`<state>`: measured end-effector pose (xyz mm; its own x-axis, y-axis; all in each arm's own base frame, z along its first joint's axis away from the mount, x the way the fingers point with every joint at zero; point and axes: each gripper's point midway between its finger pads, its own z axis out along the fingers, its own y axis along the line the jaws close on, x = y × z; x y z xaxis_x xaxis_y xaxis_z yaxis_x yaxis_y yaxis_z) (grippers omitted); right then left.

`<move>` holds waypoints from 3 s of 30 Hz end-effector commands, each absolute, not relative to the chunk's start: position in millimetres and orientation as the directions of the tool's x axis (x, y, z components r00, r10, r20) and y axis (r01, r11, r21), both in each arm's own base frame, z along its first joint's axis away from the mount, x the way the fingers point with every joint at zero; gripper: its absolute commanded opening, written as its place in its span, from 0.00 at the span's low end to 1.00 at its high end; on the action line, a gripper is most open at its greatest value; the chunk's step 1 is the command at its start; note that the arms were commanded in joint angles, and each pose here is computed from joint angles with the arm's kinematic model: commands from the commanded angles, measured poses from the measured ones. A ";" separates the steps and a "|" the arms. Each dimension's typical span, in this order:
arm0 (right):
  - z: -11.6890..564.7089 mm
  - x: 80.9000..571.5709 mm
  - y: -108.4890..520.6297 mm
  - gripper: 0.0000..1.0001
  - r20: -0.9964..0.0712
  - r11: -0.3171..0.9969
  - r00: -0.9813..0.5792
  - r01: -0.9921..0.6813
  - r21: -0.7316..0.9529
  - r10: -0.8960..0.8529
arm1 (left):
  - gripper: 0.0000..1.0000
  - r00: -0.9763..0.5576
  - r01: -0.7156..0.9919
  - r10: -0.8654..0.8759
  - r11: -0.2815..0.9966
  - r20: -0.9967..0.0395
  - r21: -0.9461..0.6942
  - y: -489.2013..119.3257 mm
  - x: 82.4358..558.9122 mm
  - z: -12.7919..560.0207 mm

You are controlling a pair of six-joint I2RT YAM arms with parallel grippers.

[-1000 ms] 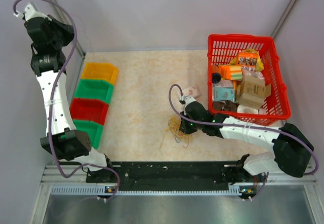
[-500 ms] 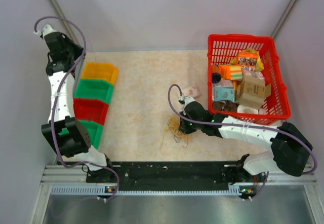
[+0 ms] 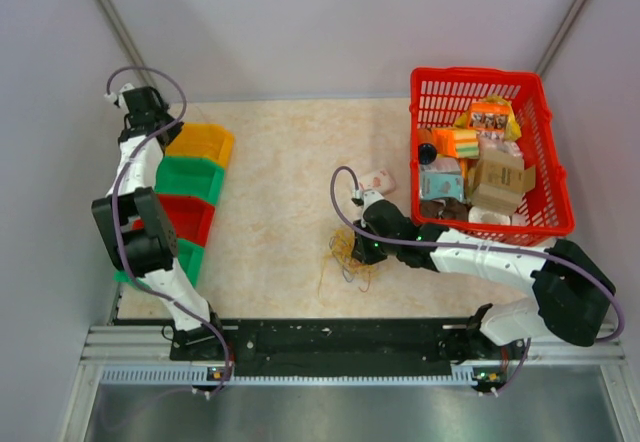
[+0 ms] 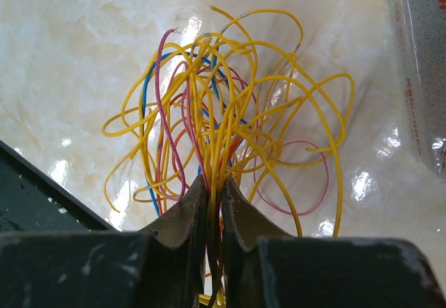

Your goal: Untangle the cables

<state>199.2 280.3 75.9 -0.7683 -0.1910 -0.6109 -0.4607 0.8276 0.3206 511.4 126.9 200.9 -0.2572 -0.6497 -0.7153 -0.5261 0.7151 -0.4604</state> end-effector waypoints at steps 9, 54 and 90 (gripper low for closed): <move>93.3 210.1 291.2 0.02 -0.649 0.815 -0.746 -0.463 0.347 -0.148 | 0.00 -0.267 -0.597 -0.727 0.640 -0.632 -0.484 142.8 542.0 162.4; 101.7 215.2 290.8 0.02 -0.656 0.821 -0.743 -0.453 0.347 -0.132 | 0.53 -0.413 -0.516 -0.572 0.788 -0.709 -0.335 70.5 598.2 143.0; 95.7 217.5 291.6 0.02 -0.645 0.824 -0.752 -0.448 0.346 -0.138 | 0.00 -0.427 -0.527 -0.550 0.797 -0.718 -0.297 80.2 607.8 120.4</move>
